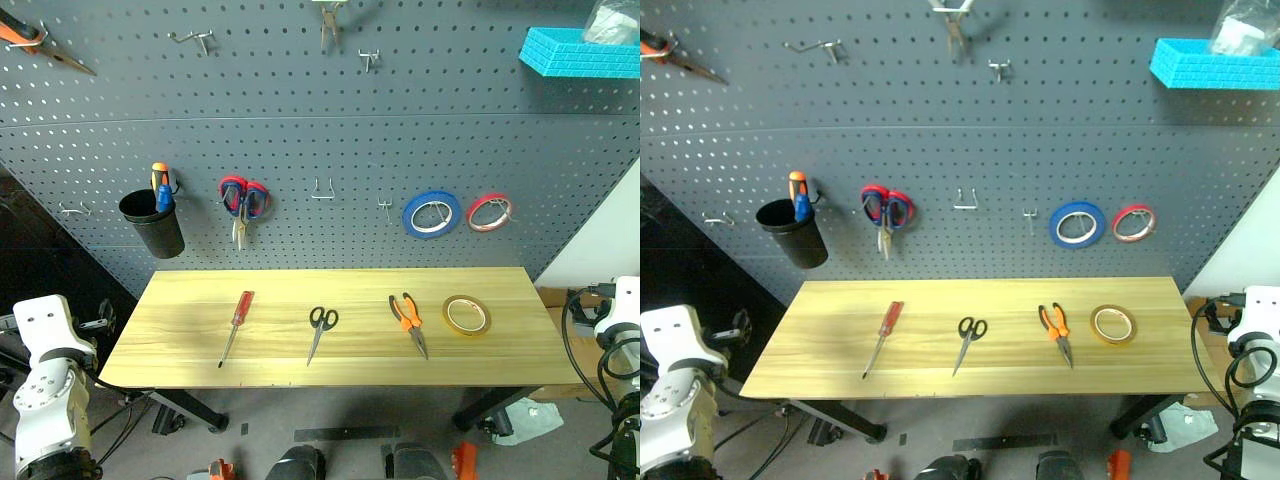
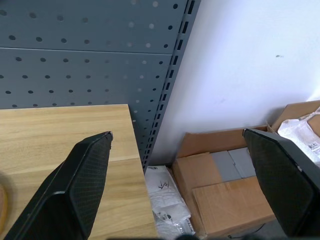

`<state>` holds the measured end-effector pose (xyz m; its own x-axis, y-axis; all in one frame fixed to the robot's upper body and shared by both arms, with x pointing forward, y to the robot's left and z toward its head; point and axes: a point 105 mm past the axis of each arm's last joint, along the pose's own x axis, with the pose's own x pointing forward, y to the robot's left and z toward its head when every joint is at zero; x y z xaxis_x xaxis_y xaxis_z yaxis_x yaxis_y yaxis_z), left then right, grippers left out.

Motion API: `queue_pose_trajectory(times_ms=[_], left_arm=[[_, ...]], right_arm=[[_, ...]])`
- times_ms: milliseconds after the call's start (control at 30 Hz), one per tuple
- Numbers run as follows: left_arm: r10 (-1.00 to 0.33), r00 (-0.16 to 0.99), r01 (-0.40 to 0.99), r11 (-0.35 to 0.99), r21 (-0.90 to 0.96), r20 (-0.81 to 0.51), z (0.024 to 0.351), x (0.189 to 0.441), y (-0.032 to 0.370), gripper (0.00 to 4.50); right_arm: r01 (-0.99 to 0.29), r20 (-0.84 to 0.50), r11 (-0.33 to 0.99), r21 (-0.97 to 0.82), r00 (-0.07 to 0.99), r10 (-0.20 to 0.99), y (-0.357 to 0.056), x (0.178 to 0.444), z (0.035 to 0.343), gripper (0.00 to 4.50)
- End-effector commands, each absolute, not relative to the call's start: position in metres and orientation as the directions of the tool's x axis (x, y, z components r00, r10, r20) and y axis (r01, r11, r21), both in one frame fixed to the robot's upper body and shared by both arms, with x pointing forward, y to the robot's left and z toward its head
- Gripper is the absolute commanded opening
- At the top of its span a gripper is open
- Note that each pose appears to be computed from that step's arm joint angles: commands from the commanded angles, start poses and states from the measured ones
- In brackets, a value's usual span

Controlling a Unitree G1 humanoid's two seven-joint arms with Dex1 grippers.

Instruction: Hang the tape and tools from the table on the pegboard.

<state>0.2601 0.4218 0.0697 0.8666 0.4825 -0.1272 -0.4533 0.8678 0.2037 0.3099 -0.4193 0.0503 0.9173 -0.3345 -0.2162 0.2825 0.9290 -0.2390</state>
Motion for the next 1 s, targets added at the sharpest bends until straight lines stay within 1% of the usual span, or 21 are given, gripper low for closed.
queue_pose_trajectory(times_ms=[33, 333, 433, 500, 600, 700, 767, 833, 867, 900, 1000], left_arm=[[0.477, 0.878, -0.449, 0.851, 0.273, -0.043, 0.092, 0.259, 0.428, 4.44], [0.486, 0.873, -0.464, 0.852, 0.243, -0.035, 0.092, 0.256, 0.43, 4.44], [0.455, 0.89, -0.438, 0.871, 0.22, -0.027, 0.094, 0.258, 0.423, 4.44], [0.403, 0.915, -0.382, 0.883, 0.272, -0.023, 0.098, 0.263, 0.414, 4.44], [0.212, 0.976, -0.184, 0.919, 0.35, -0.044, 0.101, 0.276, 0.377, 4.44], [0.038, 0.997, -0.014, 0.939, 0.345, -0.064, 0.102, 0.284, 0.34, 4.44], [-0.066, 0.994, 0.091, 0.93, 0.355, -0.082, 0.102, 0.288, 0.316, 4.44], [-0.158, 0.982, 0.187, 0.913, 0.362, -0.107, 0.104, 0.291, 0.295, 4.44], [-0.238, 0.964, 0.265, 0.902, 0.342, -0.12, 0.106, 0.293, 0.279, 4.44], [-0.315, 0.94, 0.342, 0.879, 0.333, -0.134, 0.109, 0.295, 0.263, 4.44], [-0.471, 0.869, 0.494, 0.81, 0.316, -0.151, 0.119, 0.295, 0.231, 4.44]], right_arm=[[0.29, -0.149, 0.927, -0.239, 0.932, -0.33, -0.42, 0.315, 0.068, 4.5], [0.249, -0.169, 0.937, -0.246, 0.941, -0.295, -0.413, 0.316, 0.062, 4.5], [0.178, -0.188, 0.96, -0.215, 0.957, -0.219, -0.4, 0.32, 0.059, 4.5], [0.09, -0.191, 0.973, -0.214, 0.973, -0.132, -0.385, 0.323, 0.06, 4.5], [-0.055, -0.206, 0.978, -0.2, 0.979, 0.013, -0.355, 0.327, 0.064, 4.5], [-0.188, -0.254, 0.962, -0.197, 0.958, 0.135, -0.326, 0.325, 0.065, 4.5], [-0.251, -0.274, 0.946, -0.207, 0.943, 0.191, -0.308, 0.323, 0.069, 4.5], [-0.301, -0.279, 0.931, -0.209, 0.93, 0.238, -0.29, 0.323, 0.076, 4.5], [-0.324, -0.28, 0.922, -0.213, 0.924, 0.26, -0.28, 0.324, 0.081, 4.5], [-0.353, -0.291, 0.915, -0.197, 0.912, 0.29, -0.27, 0.324, 0.083, 4.5], [-0.406, -0.344, 0.897, -0.175, 0.879, 0.331, -0.25, 0.323, 0.085, 4.5]])
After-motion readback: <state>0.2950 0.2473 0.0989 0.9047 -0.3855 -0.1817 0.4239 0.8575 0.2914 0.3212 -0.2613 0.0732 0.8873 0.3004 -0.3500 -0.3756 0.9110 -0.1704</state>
